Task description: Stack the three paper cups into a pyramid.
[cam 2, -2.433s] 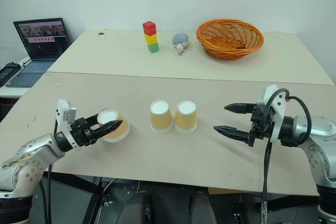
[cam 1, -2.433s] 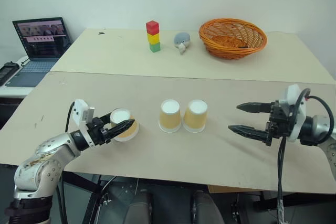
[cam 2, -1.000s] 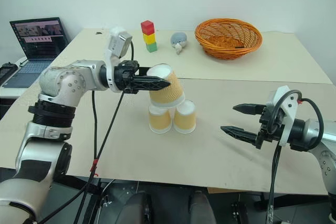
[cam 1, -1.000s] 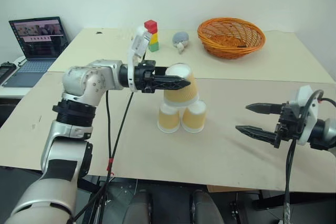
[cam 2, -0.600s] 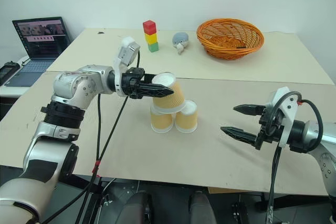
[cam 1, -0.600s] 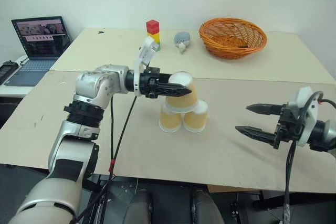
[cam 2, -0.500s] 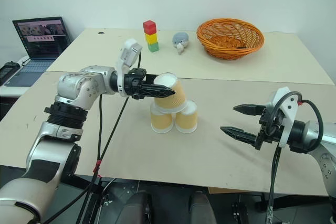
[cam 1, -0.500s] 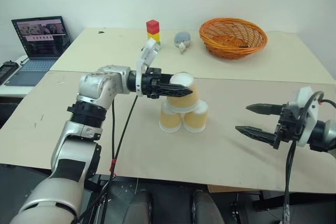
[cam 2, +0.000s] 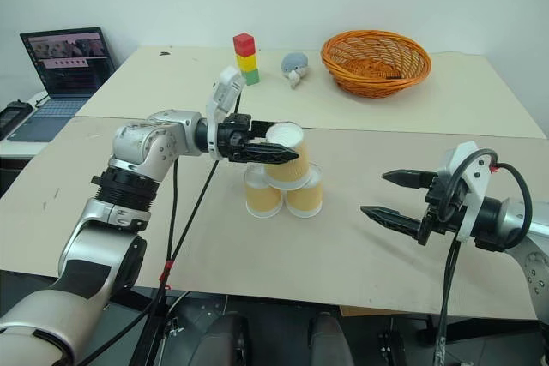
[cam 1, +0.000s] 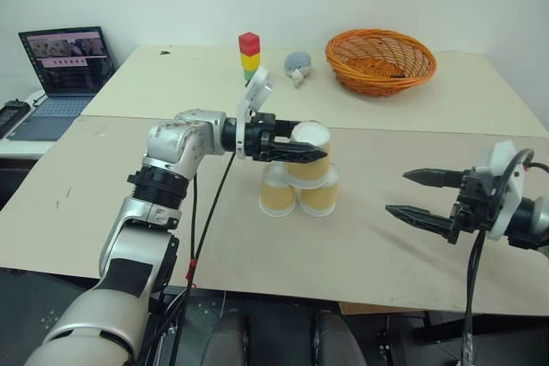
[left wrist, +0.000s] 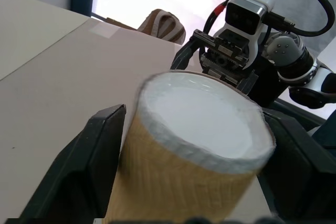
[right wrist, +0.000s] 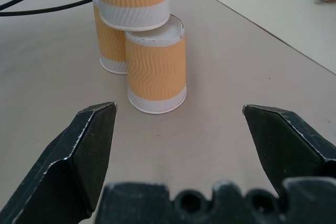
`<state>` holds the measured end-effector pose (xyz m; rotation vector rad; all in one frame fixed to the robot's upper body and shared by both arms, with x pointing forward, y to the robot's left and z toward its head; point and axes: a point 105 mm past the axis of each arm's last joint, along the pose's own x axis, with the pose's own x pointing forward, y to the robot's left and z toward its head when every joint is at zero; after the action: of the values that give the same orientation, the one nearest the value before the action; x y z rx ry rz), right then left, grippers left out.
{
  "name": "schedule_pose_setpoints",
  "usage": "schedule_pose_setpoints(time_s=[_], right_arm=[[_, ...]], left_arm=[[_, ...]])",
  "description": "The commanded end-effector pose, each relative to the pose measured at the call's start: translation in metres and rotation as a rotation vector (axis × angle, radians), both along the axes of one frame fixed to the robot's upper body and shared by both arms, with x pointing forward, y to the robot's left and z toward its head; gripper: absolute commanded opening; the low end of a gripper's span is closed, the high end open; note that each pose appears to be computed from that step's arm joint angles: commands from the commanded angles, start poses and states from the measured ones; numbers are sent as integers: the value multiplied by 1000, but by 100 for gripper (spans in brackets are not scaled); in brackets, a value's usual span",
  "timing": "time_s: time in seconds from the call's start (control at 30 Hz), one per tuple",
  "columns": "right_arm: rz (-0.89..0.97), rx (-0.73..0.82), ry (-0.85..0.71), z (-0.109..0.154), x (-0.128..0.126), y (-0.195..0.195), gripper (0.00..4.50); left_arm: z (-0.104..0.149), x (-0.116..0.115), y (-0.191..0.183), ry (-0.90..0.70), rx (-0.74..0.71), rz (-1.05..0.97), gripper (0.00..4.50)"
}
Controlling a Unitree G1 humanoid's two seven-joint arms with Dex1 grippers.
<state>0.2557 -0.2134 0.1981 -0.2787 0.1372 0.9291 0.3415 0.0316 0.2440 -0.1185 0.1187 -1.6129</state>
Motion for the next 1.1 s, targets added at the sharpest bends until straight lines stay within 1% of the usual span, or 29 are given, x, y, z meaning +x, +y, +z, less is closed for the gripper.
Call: schedule_pose_setpoints(time_s=[0.03, 0.1, 0.27, 0.37, 0.43, 0.47, 0.57, 0.63, 0.8, 0.9, 0.97, 1.03, 1.1], right_arm=[[-2, -3, -43, 12, -2, -1, 450], [-3, 2, -44, 13, -1, -1, 450], [-20, 0, -44, 12, 3, -4, 450], [-35, 9, -47, 12, 6, -6, 450], [-32, 9, -39, 10, 6, -6, 450], [-31, 10, -32, 8, 5, -6, 450], [-36, 11, -19, 5, 4, -7, 450], [-54, 7, -20, 4, 4, -11, 450], [-161, 5, -67, 7, 10, -27, 450], [-236, 3, -96, 9, 15, -38, 450], [-304, 2, -133, 10, 20, -47, 450], [-353, 10, -150, 11, 22, -52, 450], [-436, 38, -184, 10, 24, -59, 450]], left_arm=[[35, -5, 8, -59, -103, 5, 438], [45, -5, 12, -85, -129, 35, 438], [86, -16, 29, -162, -253, 100, 438], [106, -22, 42, -209, -303, 158, 438], [114, -27, 52, -203, -334, 187, 438], [114, -30, 61, -203, -345, 220, 438], [109, -32, 82, -178, -369, 318, 438], [104, -30, 98, -172, -383, 418, 438], [85, -15, 135, -142, -440, 731, 438], [75, -6, 150, -101, -484, 874, 438], [64, -3, 156, -95, -495, 965, 438], [53, -2, 157, -70, -487, 1012, 438], [27, -2, 156, -23, -484, 1081, 438]])
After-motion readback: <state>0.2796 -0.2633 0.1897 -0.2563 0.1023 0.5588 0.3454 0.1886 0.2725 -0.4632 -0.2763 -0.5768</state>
